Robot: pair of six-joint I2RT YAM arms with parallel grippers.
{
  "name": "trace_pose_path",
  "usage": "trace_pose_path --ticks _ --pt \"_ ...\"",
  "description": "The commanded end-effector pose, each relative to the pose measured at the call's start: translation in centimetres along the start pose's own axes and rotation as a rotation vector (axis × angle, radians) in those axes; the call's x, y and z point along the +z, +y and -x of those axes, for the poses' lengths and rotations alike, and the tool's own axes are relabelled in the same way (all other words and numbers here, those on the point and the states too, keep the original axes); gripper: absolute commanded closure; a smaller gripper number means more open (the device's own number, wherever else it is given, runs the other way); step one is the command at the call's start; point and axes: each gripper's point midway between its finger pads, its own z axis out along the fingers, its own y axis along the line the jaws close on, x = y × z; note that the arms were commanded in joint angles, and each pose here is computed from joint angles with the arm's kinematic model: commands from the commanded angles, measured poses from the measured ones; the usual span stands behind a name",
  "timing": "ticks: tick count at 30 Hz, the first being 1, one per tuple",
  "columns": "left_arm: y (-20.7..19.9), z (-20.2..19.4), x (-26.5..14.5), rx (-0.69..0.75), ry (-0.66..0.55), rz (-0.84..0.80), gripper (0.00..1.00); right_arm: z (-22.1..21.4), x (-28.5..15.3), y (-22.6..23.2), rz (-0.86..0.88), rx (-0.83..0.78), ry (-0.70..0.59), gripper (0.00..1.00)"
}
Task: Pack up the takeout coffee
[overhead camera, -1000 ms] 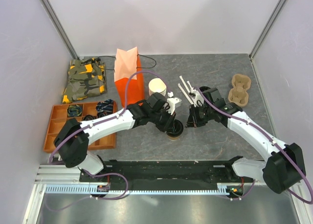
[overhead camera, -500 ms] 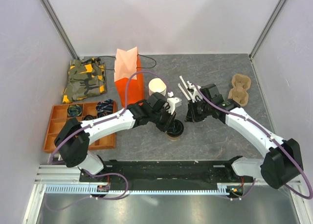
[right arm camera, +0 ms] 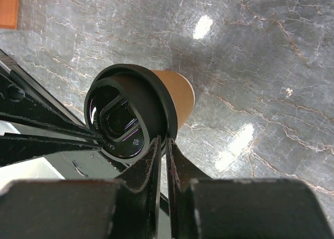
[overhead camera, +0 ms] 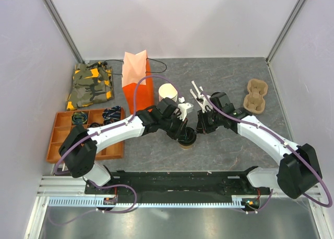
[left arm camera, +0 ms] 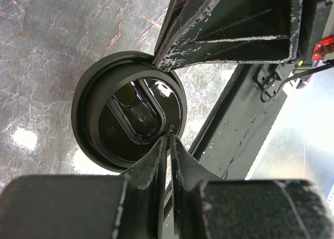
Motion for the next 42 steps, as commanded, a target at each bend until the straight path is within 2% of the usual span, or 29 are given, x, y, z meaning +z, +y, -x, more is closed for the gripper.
trace_pose_path --ticks 1,7,25,32,42 --pt "1.3 -1.5 0.7 -0.038 0.052 0.04 0.86 2.4 -1.4 1.3 0.02 -0.044 -0.068 0.86" --pt "1.3 -1.5 0.7 -0.033 0.053 0.04 0.86 3.5 -2.3 1.2 -0.009 -0.059 -0.097 0.86" --pt "1.3 -1.4 0.8 -0.039 0.052 0.042 0.87 2.0 -0.4 -0.3 -0.028 -0.061 -0.031 0.85" --pt "1.3 -1.6 0.7 -0.039 0.052 0.045 0.87 3.1 -1.2 0.2 -0.009 -0.061 -0.06 0.87" --pt "1.5 -1.7 0.7 -0.038 0.053 0.048 0.87 2.7 -1.1 0.4 0.024 -0.073 -0.037 0.88"
